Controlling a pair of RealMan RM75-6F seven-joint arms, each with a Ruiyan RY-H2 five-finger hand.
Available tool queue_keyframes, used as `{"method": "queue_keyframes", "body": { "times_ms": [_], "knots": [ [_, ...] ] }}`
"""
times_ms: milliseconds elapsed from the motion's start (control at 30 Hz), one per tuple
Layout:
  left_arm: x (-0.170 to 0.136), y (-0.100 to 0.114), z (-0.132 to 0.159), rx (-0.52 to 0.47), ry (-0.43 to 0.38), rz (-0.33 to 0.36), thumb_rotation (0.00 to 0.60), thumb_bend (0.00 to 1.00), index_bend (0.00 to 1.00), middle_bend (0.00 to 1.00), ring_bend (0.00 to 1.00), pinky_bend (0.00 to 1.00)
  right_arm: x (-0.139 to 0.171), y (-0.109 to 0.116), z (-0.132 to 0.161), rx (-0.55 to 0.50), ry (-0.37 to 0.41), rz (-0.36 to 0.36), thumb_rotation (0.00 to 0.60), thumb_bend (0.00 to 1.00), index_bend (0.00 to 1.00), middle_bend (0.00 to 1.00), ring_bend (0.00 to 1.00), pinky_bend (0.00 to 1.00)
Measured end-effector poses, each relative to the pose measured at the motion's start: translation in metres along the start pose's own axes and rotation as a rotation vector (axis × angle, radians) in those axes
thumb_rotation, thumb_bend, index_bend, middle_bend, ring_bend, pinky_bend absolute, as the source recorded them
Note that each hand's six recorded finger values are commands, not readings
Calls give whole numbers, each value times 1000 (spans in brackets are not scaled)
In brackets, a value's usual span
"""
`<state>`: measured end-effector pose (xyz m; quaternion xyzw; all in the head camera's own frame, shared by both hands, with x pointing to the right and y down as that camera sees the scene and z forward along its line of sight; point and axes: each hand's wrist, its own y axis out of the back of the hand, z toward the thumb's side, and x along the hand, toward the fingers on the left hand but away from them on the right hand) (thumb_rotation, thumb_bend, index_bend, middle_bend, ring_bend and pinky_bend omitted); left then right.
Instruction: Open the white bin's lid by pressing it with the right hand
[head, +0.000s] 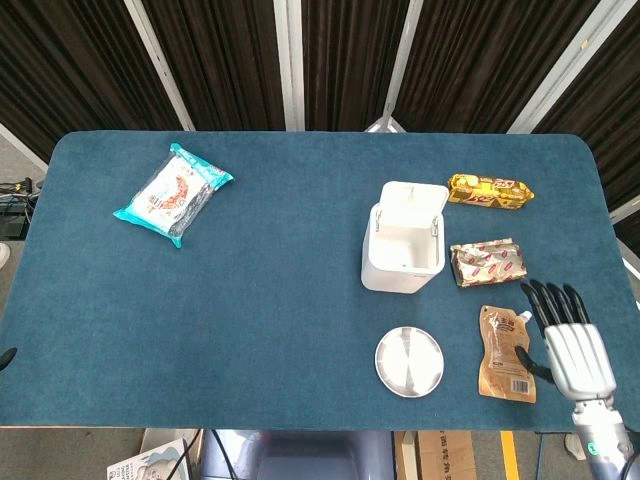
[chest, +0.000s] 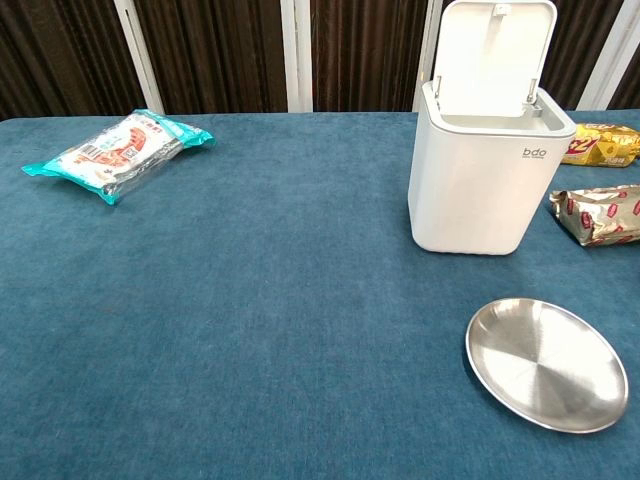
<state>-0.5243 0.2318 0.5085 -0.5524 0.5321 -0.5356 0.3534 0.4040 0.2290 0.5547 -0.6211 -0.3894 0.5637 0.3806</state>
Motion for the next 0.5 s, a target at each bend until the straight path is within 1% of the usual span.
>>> {"method": "queue_keyframes", "body": {
  "times_ms": [100, 167, 300, 500],
  "knots": [
    [0, 0, -1, -3, 1, -1, 600, 62, 216, 194, 24, 166, 3, -7, -7, 2, -17, -2, 600, 289, 54, 97, 76, 17],
    [1, 0, -1, -5, 1, -3, 600, 62, 216, 194, 24, 166, 3, -8, -14, 12, -30, -19, 600, 289, 54, 97, 76, 17],
    [2, -1, -2, -4, -1, -12, 600, 62, 216, 195, 24, 168, 5, -4, -26, 5, -66, -69, 600, 289, 53, 97, 76, 17],
    [3, -4, 1, 2, -11, -26, 600, 62, 216, 196, 24, 168, 13, 6, -27, -7, -62, -106, 600, 289, 54, 97, 76, 16]
  ]
}}
